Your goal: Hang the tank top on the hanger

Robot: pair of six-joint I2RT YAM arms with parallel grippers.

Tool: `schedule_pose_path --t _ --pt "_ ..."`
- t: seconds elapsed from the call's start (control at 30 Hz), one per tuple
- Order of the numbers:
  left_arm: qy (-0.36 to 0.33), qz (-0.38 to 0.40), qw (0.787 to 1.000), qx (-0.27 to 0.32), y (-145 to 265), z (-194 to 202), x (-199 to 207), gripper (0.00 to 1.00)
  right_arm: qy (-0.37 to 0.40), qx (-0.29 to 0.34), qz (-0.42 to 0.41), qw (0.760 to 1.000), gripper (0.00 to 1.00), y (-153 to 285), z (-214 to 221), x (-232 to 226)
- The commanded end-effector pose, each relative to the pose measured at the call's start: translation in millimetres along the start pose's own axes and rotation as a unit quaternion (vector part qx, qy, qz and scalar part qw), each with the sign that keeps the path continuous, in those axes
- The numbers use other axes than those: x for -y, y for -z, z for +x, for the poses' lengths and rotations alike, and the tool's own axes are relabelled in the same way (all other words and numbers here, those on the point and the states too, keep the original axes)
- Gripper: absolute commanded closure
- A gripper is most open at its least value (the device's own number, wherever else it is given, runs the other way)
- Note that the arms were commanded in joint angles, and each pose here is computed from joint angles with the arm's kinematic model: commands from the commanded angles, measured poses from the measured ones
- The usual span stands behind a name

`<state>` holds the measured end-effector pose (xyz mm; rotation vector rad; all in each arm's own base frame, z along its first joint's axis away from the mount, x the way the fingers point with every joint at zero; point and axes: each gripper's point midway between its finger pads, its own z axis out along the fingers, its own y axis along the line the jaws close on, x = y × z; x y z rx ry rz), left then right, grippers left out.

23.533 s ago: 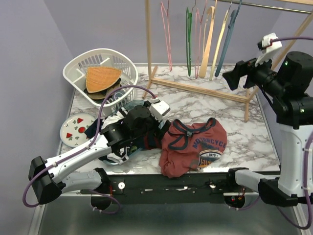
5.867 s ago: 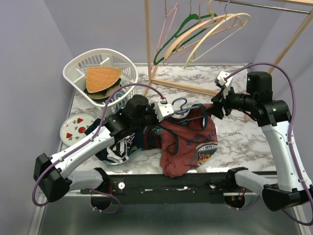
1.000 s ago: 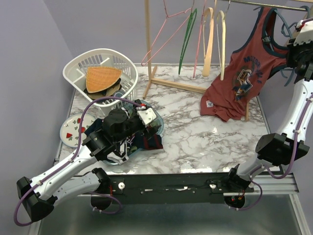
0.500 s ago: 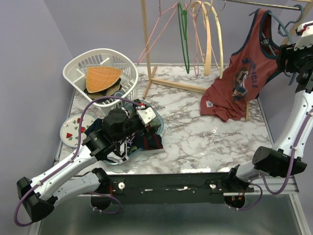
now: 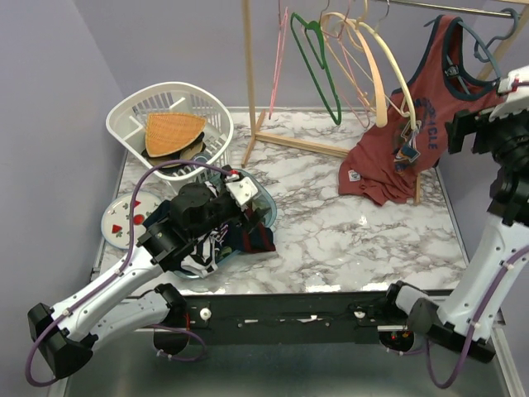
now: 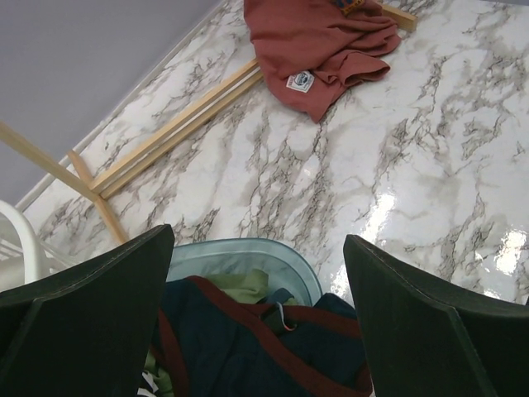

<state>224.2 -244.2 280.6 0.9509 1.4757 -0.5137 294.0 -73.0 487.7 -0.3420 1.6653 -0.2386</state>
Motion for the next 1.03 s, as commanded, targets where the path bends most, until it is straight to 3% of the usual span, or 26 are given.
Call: schedule_pose_path --t 0.0,0.2,0.53,1.0 --pt "0.033 -0.005 0.999 0.022 1 -8 -3 0.01 -0.075 0.017 -0.060 0.995 0.00 21 15 -51" --pt "0.076 -0.027 0.997 0.019 0 -3 -14 0.01 -0.143 -0.015 -0.134 0.981 0.00 24 70 -102" --pt "0.102 -0.067 0.993 0.001 2 13 -30 0.01 -0.199 -0.077 -0.086 0.973 0.00 16 162 -121" --pt "0.102 -0.073 0.992 -0.011 2 20 -31 0.01 -0.198 -0.080 -0.063 0.975 0.00 20 182 -124"
